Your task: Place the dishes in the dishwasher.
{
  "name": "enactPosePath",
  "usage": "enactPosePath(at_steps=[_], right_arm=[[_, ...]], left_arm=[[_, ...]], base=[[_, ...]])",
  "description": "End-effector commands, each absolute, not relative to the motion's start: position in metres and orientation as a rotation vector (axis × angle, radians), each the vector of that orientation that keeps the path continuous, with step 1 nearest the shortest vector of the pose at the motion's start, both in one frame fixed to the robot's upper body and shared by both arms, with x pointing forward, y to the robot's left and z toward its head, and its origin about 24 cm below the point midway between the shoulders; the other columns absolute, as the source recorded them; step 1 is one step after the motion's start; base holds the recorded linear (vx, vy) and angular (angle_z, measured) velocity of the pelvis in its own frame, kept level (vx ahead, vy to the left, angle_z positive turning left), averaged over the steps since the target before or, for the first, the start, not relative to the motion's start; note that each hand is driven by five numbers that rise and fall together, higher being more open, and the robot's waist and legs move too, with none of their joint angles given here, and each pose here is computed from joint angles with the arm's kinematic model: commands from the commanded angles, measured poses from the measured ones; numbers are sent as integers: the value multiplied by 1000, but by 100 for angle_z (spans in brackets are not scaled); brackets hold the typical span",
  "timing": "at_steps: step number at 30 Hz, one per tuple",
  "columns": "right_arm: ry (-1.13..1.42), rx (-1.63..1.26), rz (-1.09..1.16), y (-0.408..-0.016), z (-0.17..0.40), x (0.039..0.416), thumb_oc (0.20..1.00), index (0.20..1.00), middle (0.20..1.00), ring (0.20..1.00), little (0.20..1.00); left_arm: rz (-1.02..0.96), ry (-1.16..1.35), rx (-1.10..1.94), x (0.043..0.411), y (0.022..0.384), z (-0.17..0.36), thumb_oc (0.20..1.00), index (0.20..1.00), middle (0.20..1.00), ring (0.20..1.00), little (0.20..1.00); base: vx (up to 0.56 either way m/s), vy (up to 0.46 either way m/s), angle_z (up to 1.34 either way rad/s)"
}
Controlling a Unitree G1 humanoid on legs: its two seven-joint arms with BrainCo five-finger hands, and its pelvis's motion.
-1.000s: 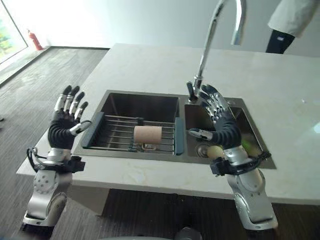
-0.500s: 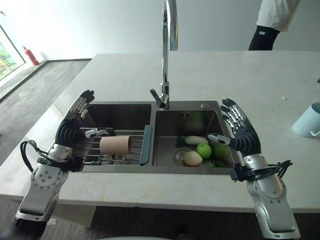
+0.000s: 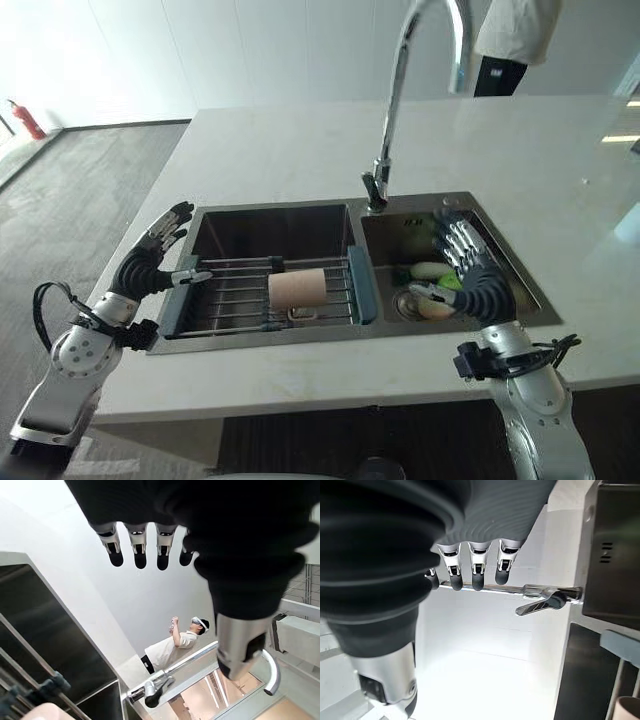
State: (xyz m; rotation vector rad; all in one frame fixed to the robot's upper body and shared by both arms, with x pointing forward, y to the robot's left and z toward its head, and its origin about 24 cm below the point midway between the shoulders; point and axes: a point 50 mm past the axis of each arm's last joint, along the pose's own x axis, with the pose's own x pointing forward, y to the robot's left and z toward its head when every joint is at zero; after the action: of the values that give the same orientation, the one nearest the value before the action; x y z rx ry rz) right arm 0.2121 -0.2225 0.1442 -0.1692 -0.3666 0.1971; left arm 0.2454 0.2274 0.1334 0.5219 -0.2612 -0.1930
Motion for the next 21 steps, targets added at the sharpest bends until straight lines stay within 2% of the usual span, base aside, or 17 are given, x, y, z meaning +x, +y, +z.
enactPosePath(at_steps=[1, 13, 21], right_arm=[[-500, -191, 176, -227, 172, 225, 1000, 1000, 1000, 1000, 1000], [-467, -211, 255, -222, 177, 242, 1000, 1000, 1000, 1000, 1000], [-457, -223, 293, -220, 175, 245, 1000, 1000, 1000, 1000, 1000]], left_arm=[[-195, -407, 680, 256, 218, 166, 1000, 1000, 1000, 1000, 1000], [-274, -12, 1125, 302, 231, 146, 1000, 1000, 1000, 1000, 1000], [-323, 90, 1254, 318, 224, 138, 1000, 1000, 1000, 1000, 1000]], base=[[45, -62, 31], [41, -86, 0], [14, -40, -12]])
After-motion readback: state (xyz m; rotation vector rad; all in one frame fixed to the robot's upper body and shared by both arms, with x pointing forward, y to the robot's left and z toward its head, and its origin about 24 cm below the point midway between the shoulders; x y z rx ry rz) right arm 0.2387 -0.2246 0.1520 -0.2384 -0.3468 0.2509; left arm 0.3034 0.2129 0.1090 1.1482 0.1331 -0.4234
